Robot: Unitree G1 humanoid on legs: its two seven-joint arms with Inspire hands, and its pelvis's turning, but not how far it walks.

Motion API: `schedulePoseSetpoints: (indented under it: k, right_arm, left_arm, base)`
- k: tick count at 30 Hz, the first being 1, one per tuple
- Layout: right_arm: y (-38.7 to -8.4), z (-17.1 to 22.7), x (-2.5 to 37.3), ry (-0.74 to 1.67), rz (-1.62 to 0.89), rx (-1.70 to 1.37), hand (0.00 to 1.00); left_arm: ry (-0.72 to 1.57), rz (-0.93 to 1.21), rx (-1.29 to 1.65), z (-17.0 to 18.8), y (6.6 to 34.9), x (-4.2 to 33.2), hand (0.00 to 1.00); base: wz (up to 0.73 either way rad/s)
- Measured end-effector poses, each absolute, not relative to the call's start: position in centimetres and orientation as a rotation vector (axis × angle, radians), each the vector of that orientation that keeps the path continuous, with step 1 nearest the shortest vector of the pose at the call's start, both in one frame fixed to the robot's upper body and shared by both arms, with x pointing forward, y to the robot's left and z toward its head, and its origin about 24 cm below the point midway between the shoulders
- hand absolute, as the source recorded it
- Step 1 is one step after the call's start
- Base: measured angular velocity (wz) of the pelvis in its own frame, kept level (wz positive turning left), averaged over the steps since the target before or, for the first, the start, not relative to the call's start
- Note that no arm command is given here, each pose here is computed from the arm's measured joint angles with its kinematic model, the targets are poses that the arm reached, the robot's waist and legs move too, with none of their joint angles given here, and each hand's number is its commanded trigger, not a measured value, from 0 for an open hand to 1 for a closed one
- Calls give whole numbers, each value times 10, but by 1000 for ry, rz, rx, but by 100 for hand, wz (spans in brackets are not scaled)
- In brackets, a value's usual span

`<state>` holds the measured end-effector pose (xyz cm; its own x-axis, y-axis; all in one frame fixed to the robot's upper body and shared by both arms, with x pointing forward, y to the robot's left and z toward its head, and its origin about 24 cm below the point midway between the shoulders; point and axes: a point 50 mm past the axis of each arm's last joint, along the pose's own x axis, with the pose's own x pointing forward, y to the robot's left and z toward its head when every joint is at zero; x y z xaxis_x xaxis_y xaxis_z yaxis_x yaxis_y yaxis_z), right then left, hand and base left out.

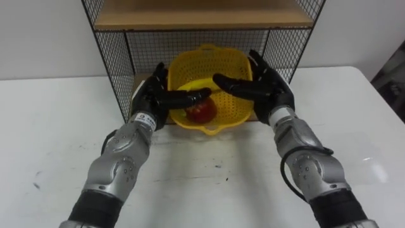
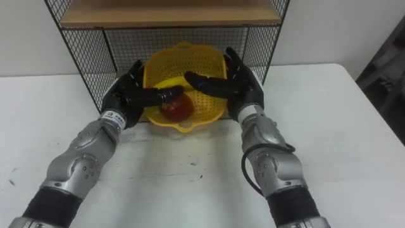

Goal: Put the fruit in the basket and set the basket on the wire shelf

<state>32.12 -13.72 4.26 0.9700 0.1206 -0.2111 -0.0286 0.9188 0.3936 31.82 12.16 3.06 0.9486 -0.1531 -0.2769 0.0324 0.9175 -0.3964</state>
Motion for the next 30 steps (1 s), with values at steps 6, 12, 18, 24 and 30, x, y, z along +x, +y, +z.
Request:
schedulePoseSetpoints:
  k: [6,12,18,24,30]
  right_arm:
    - [-132,55,333,251,50,427,0]
    - [-122,56,347,298,46,480,0]
    - [-116,64,361,327,43,547,0]
    - [-110,66,364,344,40,569,0]
    - [-108,54,361,390,18,557,0]
  left_arm:
    - [337,-71,-377,37,119,326,0]
    - [378,-17,-377,39,121,341,0]
    - [407,42,-492,39,126,341,0]
    - [425,82,-488,38,127,341,0]
    - [439,107,-467,37,126,340,0]
  base:
    - [3]
    - [1]
    - [0]
    - [4]
    - [5]
